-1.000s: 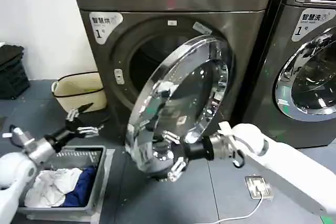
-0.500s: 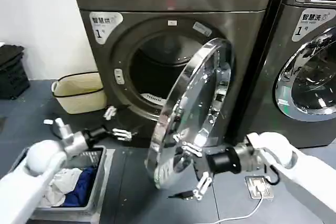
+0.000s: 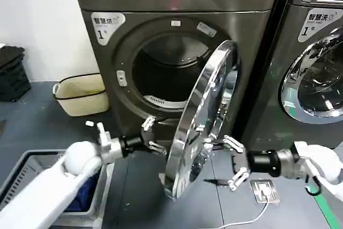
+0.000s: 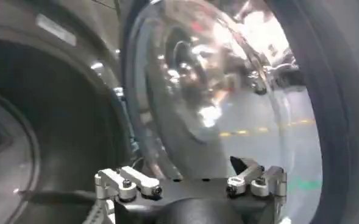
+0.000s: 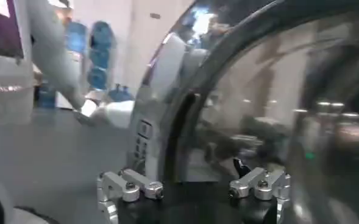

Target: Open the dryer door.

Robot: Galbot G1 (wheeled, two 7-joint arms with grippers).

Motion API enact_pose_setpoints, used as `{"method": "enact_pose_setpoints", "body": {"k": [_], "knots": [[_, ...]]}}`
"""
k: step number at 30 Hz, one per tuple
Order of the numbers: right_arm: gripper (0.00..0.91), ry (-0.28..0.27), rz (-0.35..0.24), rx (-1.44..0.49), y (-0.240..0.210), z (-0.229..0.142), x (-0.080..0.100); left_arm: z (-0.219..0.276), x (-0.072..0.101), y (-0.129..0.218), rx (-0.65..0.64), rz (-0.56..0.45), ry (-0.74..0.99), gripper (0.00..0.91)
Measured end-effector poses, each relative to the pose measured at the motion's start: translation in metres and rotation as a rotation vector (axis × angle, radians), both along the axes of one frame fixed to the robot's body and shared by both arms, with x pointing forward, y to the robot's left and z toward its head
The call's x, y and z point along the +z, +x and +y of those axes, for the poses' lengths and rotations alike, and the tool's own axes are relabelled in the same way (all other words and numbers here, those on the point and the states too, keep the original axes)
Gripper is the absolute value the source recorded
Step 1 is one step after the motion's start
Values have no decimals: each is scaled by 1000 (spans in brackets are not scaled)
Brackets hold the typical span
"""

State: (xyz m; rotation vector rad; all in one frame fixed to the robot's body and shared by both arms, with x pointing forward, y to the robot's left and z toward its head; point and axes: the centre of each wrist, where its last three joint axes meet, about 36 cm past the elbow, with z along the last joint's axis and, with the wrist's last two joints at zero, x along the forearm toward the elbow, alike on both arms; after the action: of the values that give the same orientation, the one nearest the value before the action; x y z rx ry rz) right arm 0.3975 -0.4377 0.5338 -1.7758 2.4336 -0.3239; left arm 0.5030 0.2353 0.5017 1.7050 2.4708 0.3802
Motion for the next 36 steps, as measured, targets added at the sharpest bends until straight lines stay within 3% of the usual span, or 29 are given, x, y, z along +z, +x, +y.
{"method": "enact_pose_setpoints", "body": {"k": [6, 12, 19, 23, 30, 33, 36], "knots": [[907, -4, -90, -262, -71, -55, -22, -24, -5, -1, -50, 8, -26, 907], [907, -28, -157, -666, -175, -116, -50, -42, -7, 3, -78, 2, -36, 907], [907, -119, -209, -1267, -283, -155, -73, -68, -10, 8, -96, -5, -47, 907], [907, -177, -184, -1644, -335, -162, -83, -85, -10, 10, -115, -13, -50, 907], [907, -350, -107, -2160, -407, -167, -96, -113, -11, 17, -126, -45, -29, 907], [907, -380, -51, -2344, -428, -167, -101, -124, -9, 22, -126, -55, -24, 907], [907, -393, -38, -2470, -446, -166, -105, -135, -9, 27, -120, -67, -13, 907]]}}
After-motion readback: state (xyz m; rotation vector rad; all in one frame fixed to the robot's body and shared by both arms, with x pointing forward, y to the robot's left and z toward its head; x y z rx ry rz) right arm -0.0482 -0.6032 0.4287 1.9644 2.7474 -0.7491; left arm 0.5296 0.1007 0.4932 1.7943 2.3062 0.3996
